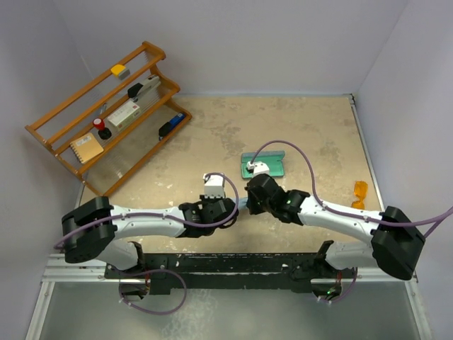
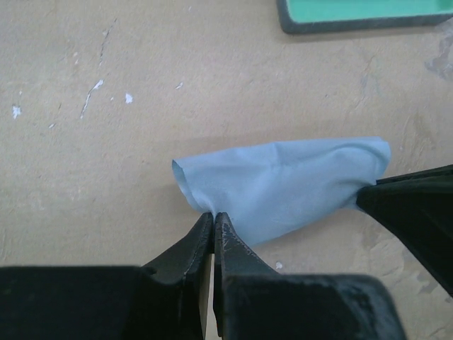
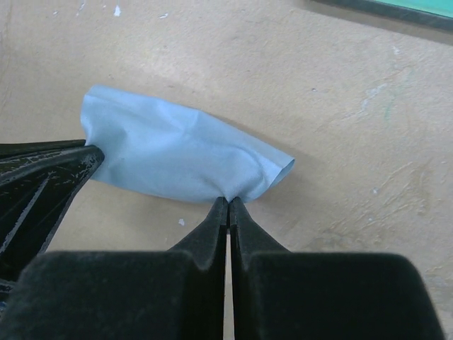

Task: Organize the sunglasses
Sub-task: Pick up the glasses cleaning cloth from the center of the board, then place the glasses cleaning cloth in the sunglasses case.

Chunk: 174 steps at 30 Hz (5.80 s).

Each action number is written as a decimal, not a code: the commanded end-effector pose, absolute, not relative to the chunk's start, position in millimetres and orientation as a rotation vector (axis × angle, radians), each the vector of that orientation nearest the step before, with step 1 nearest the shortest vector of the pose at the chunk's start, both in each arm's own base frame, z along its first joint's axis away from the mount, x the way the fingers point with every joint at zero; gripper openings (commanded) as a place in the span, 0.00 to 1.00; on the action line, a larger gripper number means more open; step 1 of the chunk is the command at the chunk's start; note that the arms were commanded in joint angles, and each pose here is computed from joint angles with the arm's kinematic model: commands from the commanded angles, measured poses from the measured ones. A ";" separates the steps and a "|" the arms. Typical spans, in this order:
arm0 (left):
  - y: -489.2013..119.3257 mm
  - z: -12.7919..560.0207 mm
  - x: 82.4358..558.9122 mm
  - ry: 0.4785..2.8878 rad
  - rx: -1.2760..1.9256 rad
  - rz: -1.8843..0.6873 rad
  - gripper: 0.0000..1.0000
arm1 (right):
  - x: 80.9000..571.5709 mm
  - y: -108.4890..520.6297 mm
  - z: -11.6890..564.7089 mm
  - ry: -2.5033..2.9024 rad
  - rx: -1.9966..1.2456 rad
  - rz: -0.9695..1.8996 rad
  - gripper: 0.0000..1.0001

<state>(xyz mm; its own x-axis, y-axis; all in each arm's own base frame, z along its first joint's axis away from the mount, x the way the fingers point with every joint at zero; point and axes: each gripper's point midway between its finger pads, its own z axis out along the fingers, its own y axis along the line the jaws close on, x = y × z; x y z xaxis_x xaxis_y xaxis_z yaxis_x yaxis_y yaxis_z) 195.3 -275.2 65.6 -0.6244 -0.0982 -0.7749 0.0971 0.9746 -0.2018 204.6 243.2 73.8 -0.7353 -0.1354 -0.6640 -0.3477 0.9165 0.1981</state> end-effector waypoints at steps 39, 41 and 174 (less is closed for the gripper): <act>-375.5 89.9 355.0 2.127 -0.035 -0.422 0.00 | 352.5 166.6 105.0 2.338 -0.076 0.282 0.00; -374.7 91.3 360.4 2.114 -0.049 -0.416 0.00 | 356.7 165.9 103.0 2.339 -0.074 0.275 0.00; -381.1 50.3 363.6 2.185 -0.041 -0.433 0.00 | 373.9 118.7 40.2 2.524 0.055 0.094 0.00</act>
